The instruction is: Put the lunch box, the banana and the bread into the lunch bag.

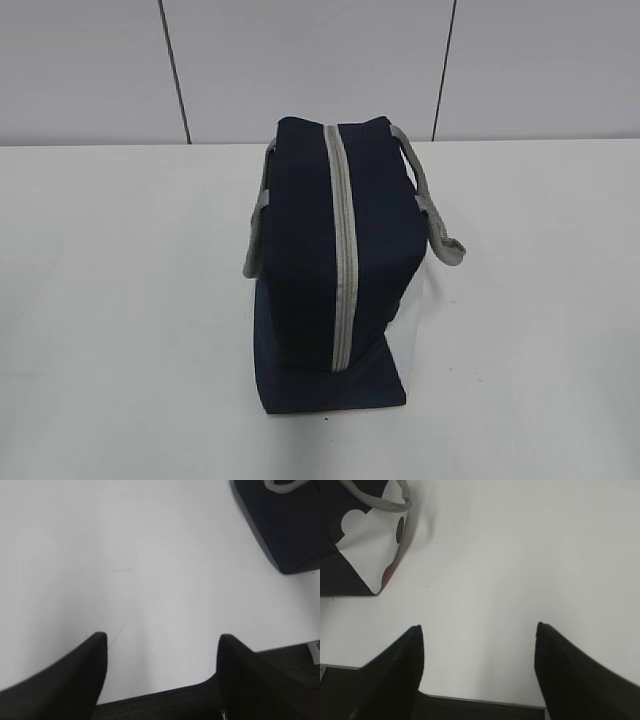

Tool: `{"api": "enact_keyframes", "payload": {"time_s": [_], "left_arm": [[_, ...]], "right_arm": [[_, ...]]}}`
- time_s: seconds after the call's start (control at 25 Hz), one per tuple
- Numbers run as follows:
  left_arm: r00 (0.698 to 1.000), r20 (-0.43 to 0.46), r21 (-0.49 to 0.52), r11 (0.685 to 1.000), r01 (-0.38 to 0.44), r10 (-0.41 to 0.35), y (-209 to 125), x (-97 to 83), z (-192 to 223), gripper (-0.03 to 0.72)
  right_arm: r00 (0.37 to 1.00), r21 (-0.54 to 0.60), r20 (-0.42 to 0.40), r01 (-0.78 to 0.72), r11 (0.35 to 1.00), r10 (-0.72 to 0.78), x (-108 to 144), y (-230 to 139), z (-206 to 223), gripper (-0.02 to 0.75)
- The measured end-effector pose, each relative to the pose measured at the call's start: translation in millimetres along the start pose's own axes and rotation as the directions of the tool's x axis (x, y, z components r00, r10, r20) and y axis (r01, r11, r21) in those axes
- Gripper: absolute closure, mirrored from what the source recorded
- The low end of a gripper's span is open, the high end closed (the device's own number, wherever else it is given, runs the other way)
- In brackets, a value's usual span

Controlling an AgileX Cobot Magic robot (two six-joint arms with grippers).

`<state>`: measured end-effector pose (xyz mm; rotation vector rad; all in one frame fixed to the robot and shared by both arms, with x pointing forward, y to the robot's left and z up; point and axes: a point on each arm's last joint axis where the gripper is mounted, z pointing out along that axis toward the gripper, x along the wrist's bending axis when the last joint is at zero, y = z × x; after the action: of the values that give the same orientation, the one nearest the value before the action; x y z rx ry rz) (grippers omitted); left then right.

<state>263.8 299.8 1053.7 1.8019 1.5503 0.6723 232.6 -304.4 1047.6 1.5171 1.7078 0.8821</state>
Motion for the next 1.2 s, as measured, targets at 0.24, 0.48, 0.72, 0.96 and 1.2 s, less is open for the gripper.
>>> {"api": "enact_keyframes", "payload": {"time_s": [0.24, 0.48, 0.72, 0.96, 1.2], "left_arm": [[1.0, 0.0, 0.0, 1.0, 0.0, 0.0, 0.0, 0.0, 0.0, 0.219], [1.0, -0.019, -0.015, 1.0, 0.018, -0.018, -1.2, 0.8, -2.0, 0.221], [0.991, -0.098, -0.073, 0.994, 0.086, -0.093, -5.8, 3.0, -8.9, 0.221], [0.983, -0.128, -0.162, 0.981, 0.109, -0.13, -14.4, 2.6, -19.8, 0.221], [0.983, -0.123, -0.239, 0.966, 0.104, -0.136, -23.0, 1.5, -28.9, 0.222]], "right_arm": [[1.0, -0.001, 0.0, 0.0, 1.0, 0.0, 0.0, 0.1, 0.0, 0.226], [1.0, -0.002, 0.0, 0.0, 1.0, 0.0, 0.0, 0.2, 0.0, 0.226], [1.0, -0.001, 0.021, -0.014, 1.0, 0.014, 0.2, 0.2, -0.1, 0.226], [0.997, -0.015, 0.067, -0.042, 0.999, 0.043, 0.6, -1.3, -2.1, 0.226], [0.997, -0.037, 0.069, -0.041, 0.998, 0.044, 0.7, -3.2, -4.7, 0.226]]}}
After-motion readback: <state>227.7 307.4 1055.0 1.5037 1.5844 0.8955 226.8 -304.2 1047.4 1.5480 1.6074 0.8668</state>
